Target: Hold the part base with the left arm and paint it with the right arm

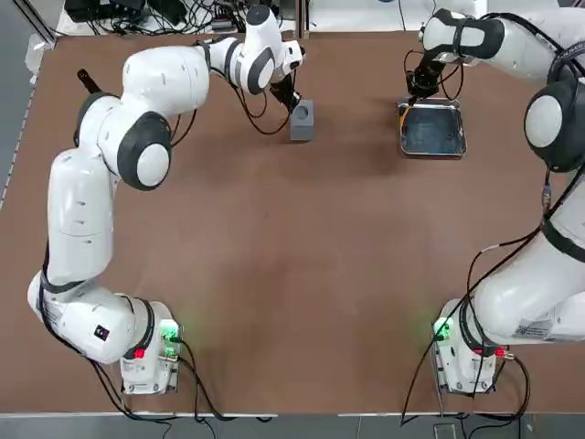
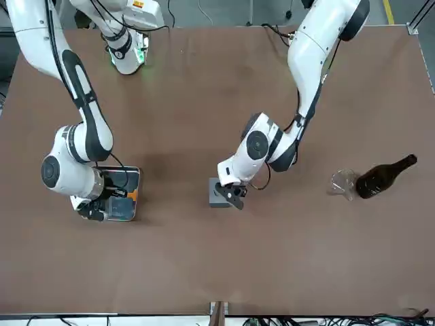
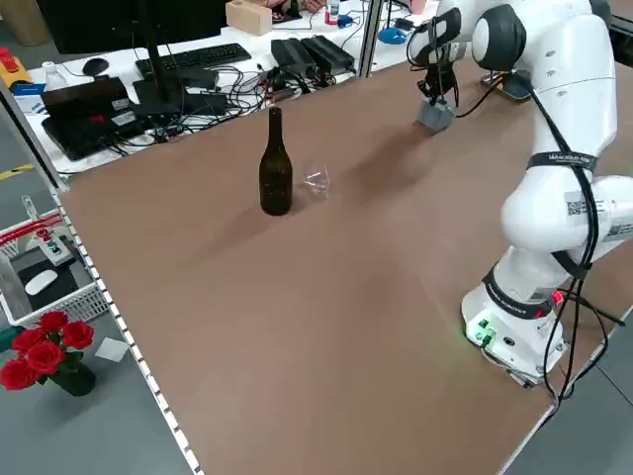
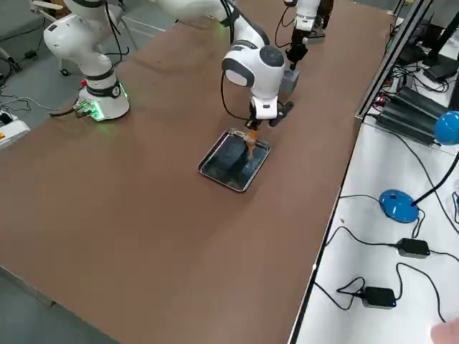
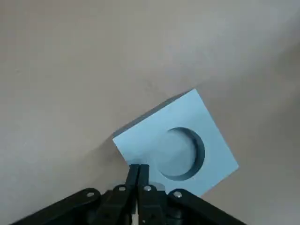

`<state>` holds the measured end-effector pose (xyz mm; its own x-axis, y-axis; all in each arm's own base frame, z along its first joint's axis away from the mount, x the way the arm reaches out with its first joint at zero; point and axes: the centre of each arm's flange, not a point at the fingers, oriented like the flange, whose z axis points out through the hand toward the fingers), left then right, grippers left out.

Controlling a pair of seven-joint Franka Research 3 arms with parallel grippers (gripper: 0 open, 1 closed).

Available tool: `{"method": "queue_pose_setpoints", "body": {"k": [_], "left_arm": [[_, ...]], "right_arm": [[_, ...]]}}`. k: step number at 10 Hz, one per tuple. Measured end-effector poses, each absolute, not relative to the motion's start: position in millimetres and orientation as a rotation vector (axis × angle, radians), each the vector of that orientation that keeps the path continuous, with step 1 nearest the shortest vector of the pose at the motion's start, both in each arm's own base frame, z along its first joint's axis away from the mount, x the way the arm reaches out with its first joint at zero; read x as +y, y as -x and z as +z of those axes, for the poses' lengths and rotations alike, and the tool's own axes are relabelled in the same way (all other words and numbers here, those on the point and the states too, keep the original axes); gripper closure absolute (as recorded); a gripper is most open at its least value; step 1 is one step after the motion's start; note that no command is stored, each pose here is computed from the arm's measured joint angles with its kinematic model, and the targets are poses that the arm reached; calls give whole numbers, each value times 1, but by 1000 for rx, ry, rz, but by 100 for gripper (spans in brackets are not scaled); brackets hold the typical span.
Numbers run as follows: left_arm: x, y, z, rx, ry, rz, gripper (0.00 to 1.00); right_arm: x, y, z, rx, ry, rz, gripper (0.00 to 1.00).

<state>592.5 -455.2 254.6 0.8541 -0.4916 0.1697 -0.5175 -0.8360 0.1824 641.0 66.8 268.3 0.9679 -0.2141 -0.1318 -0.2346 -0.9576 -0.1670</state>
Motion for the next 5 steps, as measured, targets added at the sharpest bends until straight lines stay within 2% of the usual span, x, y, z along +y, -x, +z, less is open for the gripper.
{"method": "queue_pose_setpoints", "body": {"k": [5], "left_arm": [[-455, -592, 255, -775, -2808, 171, 94]], "right_arm": [[-36, -642, 263, 181, 3001, 124, 95]]}}
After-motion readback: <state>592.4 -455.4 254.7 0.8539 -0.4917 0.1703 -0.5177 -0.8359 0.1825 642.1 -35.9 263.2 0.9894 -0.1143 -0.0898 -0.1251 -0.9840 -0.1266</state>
